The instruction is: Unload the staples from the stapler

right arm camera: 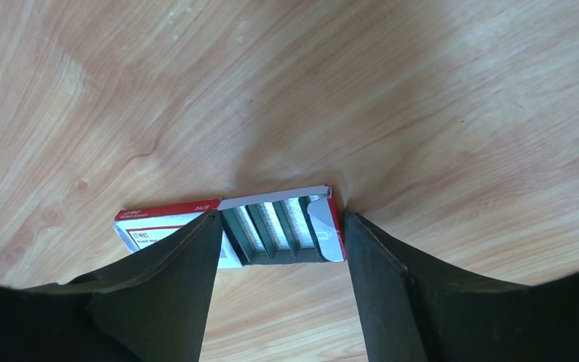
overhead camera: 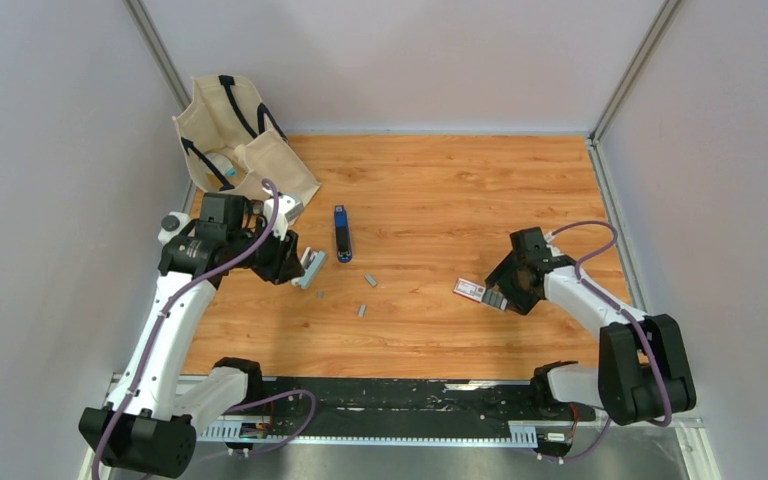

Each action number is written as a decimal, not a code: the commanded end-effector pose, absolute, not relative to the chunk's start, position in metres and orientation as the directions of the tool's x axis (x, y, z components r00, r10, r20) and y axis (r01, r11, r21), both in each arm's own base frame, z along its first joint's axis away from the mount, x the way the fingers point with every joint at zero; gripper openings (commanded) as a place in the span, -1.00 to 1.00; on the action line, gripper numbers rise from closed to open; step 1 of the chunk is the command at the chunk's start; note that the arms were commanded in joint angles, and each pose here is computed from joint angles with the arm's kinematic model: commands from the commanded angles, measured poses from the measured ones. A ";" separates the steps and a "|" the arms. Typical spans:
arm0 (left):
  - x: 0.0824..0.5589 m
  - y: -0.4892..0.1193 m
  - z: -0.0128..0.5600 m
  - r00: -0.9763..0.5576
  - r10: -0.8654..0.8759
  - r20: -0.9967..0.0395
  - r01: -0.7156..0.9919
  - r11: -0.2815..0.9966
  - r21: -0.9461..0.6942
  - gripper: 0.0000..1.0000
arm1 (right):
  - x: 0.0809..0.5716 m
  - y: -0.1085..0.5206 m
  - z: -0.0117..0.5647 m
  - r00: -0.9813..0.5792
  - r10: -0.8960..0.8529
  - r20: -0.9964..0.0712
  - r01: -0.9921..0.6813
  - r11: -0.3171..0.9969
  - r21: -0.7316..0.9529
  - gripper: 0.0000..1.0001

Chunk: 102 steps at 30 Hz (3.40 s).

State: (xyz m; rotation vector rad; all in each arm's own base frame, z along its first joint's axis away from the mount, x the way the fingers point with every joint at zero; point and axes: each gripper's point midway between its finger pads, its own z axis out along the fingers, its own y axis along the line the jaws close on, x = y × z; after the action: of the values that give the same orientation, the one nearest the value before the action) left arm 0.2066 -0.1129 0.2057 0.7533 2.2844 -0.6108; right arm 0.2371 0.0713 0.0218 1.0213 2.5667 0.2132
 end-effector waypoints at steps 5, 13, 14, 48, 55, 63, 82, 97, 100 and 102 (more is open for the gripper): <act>0.207 -0.113 0.213 -0.578 0.366 -0.729 0.676 0.715 -0.178 -0.15 | 0.235 0.081 0.012 -0.675 0.694 -0.250 0.650 0.720 0.242 0.34; 0.205 -0.111 0.211 -0.570 0.373 -0.732 0.681 0.714 -0.166 -0.15 | 0.234 0.082 0.007 -0.716 0.656 -0.239 0.630 0.755 0.183 0.34; 0.204 -0.111 0.211 -0.571 0.370 -0.733 0.680 0.714 -0.169 -0.15 | 0.234 0.082 0.008 -0.721 0.650 -0.240 0.625 0.760 0.180 0.34; 0.206 -0.102 0.202 -0.544 0.417 -0.728 0.687 0.720 -0.100 -0.14 | 0.248 0.186 0.009 -0.829 0.510 -0.229 0.479 0.859 0.179 0.33; 0.206 -0.099 0.194 -0.554 0.423 -0.717 0.678 0.729 -0.094 -0.15 | 0.248 0.199 0.009 -0.848 0.472 -0.241 0.440 0.881 0.175 0.35; 0.204 -0.097 0.189 -0.561 0.421 -0.712 0.669 0.738 -0.091 -0.14 | 0.257 0.207 0.016 -0.861 0.432 -0.266 0.392 0.900 0.193 0.37; 0.208 -0.084 0.180 -0.563 0.439 -0.700 0.638 0.770 -0.030 -0.15 | 0.274 0.192 0.044 -0.880 0.338 -0.333 0.292 0.939 0.181 0.55; 0.201 -0.083 0.183 -0.577 0.457 -0.677 0.648 0.760 -0.040 -0.14 | 0.365 0.220 0.087 -0.855 0.217 -0.472 0.134 0.970 0.203 0.46; 0.197 -0.086 0.187 -0.572 0.453 -0.684 0.658 0.751 -0.052 -0.14 | 0.380 0.233 0.078 -0.861 0.188 -0.472 0.097 0.973 0.211 0.31; 0.196 -0.081 0.185 -0.571 0.461 -0.679 0.649 0.760 -0.031 -0.14 | 0.385 0.239 0.072 -0.863 0.164 -0.478 0.074 0.976 0.203 0.22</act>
State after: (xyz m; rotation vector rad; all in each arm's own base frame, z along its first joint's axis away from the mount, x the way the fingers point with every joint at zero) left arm 0.1975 -0.0816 0.1694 0.7928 2.3397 -0.3850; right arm 0.3697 0.2259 0.0793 0.2756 2.6216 0.2290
